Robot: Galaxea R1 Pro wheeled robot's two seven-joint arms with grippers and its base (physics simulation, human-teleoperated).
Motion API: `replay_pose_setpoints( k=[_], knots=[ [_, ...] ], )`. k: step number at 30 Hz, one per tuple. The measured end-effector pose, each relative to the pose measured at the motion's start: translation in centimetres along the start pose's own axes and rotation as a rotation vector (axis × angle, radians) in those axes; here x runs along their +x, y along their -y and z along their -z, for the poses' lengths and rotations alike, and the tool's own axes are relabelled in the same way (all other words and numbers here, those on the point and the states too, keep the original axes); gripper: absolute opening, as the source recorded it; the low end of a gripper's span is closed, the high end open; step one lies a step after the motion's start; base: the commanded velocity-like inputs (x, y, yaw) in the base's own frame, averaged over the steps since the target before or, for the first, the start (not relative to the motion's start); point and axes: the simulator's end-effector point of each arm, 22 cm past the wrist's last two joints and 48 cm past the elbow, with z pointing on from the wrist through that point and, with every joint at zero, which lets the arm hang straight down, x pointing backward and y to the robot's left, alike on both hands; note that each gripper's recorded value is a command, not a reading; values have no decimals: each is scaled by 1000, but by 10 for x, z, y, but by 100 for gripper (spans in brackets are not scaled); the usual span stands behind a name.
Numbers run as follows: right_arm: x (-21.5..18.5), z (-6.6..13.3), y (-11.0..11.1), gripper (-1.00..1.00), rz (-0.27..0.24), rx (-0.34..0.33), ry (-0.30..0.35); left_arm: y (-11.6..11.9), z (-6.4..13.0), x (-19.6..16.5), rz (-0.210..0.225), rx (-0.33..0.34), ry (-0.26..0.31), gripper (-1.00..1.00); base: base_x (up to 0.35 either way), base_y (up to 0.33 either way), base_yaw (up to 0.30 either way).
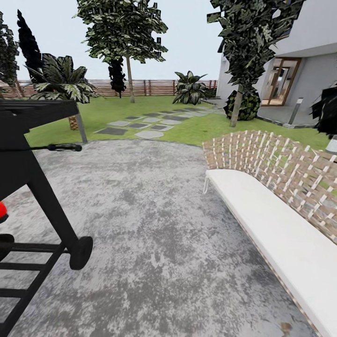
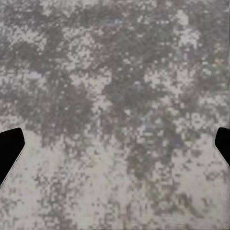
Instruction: In the garden, pick up the pesticide atomizer on the floor and spray pesticide onto both trees until each tree trunk is fully covered.
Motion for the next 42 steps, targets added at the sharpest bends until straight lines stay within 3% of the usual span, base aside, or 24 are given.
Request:
replay_pose_setpoints(
  k=[42],
  knots=[
    [0,0,0,100,0,0,0,0,0,0,0,0,0,100,339,0,0]
  ],
)
